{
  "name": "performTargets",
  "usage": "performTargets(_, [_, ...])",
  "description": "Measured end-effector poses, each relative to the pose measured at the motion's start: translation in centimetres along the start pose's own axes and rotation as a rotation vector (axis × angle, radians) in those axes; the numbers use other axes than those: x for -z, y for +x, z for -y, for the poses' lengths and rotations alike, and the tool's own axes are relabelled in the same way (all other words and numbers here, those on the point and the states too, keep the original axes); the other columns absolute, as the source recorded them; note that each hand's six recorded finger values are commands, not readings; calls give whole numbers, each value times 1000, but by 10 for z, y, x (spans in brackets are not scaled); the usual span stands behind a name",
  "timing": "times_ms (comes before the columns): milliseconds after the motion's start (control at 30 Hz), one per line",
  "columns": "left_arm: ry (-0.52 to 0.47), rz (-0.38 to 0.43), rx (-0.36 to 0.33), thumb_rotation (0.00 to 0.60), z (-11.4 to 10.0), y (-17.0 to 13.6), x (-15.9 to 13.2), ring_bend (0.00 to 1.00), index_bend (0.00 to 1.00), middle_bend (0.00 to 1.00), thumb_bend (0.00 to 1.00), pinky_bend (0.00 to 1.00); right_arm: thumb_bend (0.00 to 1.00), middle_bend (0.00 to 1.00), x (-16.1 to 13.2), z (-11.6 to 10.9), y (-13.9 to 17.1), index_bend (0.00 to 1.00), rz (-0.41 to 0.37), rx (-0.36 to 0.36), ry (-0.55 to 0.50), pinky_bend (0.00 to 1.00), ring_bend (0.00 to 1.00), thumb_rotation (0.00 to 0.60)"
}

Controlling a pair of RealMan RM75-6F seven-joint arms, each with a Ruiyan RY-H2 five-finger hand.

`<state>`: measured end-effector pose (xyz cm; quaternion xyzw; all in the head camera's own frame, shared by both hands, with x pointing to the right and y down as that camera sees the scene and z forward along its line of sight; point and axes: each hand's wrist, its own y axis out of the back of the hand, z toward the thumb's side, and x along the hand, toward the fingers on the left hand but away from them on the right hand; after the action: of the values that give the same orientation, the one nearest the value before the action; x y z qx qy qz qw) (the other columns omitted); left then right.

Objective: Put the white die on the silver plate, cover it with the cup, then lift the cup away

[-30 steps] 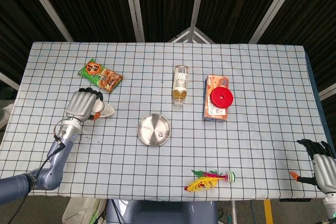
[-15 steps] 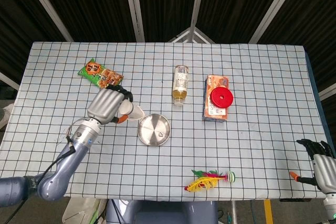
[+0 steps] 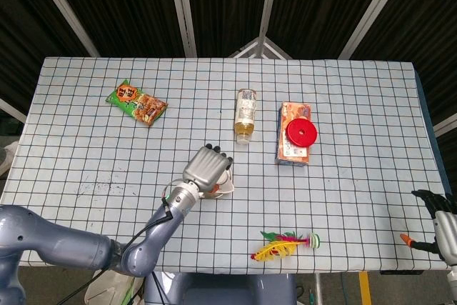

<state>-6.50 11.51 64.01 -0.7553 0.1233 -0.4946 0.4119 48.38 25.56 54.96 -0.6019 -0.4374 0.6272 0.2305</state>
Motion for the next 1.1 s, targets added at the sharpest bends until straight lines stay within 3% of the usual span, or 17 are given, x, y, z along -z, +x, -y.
performTargets(300, [78, -8, -22, 600, 13, 15, -9, 233, 485, 389, 558, 230, 96, 189, 3, -2, 1, 213, 6, 5, -6, 0, 151, 600])
performTargets(1100, [24, -72, -26, 600, 22, 11, 33, 233, 484, 389, 559, 230, 96, 189, 1, 0, 0, 213, 12, 1, -6, 0, 151, 600])
